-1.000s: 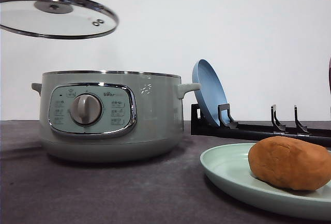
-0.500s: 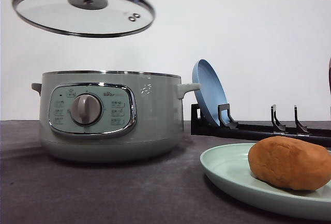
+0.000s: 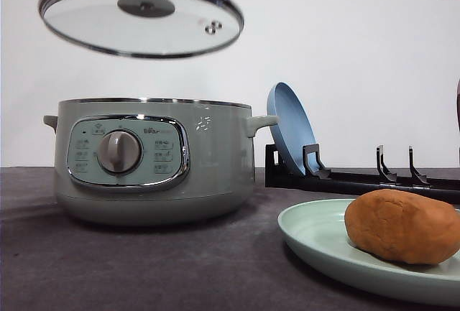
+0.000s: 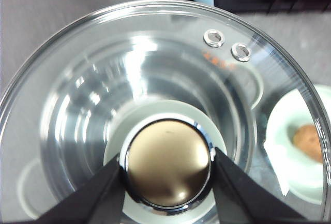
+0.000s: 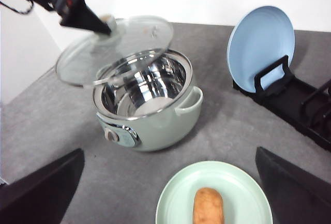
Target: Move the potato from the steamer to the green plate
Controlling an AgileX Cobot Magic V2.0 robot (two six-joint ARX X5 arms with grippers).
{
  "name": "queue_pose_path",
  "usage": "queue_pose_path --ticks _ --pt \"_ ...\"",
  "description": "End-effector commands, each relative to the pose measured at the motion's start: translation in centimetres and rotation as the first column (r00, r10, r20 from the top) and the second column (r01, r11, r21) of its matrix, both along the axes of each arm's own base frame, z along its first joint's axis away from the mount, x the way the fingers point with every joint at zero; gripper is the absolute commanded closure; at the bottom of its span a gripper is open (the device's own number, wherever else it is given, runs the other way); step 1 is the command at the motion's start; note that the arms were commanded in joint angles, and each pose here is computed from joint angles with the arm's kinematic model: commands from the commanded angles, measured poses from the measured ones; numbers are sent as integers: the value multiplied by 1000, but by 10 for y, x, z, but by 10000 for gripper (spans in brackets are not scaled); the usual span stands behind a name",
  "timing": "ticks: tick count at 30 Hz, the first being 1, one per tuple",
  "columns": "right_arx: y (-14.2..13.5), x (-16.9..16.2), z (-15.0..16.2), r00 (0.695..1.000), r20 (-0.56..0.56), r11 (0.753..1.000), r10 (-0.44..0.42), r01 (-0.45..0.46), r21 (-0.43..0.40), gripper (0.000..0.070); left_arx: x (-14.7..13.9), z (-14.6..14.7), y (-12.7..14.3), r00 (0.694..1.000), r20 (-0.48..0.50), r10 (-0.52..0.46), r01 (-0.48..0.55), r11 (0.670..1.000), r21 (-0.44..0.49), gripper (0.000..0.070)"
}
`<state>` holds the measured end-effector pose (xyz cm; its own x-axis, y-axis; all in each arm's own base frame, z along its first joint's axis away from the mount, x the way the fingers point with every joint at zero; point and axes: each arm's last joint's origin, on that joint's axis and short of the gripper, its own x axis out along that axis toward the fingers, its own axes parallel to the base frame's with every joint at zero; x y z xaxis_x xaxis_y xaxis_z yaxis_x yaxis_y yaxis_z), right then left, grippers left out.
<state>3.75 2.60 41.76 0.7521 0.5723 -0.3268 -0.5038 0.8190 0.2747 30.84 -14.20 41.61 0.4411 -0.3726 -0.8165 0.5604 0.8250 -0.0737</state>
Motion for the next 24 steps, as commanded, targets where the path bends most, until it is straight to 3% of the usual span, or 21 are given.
queue_pose_path --ticks 1,24 --pt "0 -1 5 1000 24 1000 1 -1 16 0 -1 6 -3 999 47 -11 12 1000 -29 700" --pt "0 0 7 999 40 1000 2 -3 22 0 17 -47 -18 999 27 -37 36 999 7 700"
